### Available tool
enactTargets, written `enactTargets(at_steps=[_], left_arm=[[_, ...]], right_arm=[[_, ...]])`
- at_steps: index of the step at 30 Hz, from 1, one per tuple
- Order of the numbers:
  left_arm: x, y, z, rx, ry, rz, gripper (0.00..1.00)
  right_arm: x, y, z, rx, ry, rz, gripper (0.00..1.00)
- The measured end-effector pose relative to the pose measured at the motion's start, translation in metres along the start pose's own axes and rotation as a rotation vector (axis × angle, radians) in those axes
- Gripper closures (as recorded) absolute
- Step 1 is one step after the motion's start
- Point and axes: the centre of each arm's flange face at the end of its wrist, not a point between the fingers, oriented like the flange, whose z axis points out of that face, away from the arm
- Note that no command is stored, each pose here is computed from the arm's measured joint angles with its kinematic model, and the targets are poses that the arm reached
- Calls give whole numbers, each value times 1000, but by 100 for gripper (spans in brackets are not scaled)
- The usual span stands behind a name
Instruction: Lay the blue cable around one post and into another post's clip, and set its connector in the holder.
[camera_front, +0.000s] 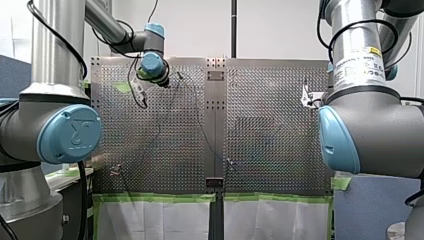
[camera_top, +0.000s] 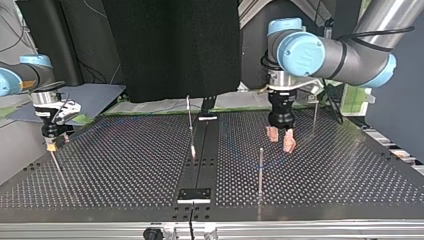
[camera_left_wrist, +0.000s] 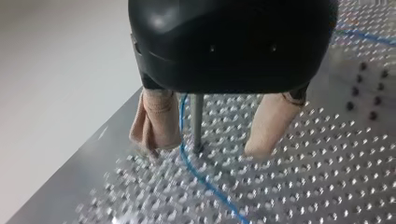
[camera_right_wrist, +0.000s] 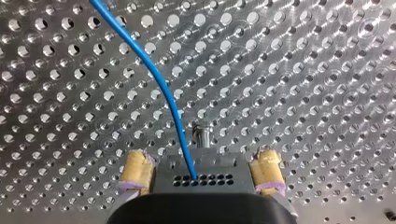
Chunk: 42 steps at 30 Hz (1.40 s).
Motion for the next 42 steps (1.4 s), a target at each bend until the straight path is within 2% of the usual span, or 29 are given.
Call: enactTargets(at_steps=[3,6,14,19,24,35,42], left_arm=[[-6,-8,-1,20,18,34,0],[-17,-17,-5,21,14,64,0],[-56,-36,-24,-7,-33,133,0],[-73,-46,-31,-27,-46,176,0],[-74,-51,-37,-26,-12,237,0],[-81,-68,-47,45,66,353,0],[-80,-66,-52,37,120,440,0]], right_arm=[[0,0,0,0,-1,0,0],[0,0,0,0,-1,0,0],[0,0,0,1,0,0,0],[0,0,0,1,1,1,0],[0,0,0,1,1,1,0],[0,0,0,0,0,0,0],[0,-1,0,1,0,0,0]])
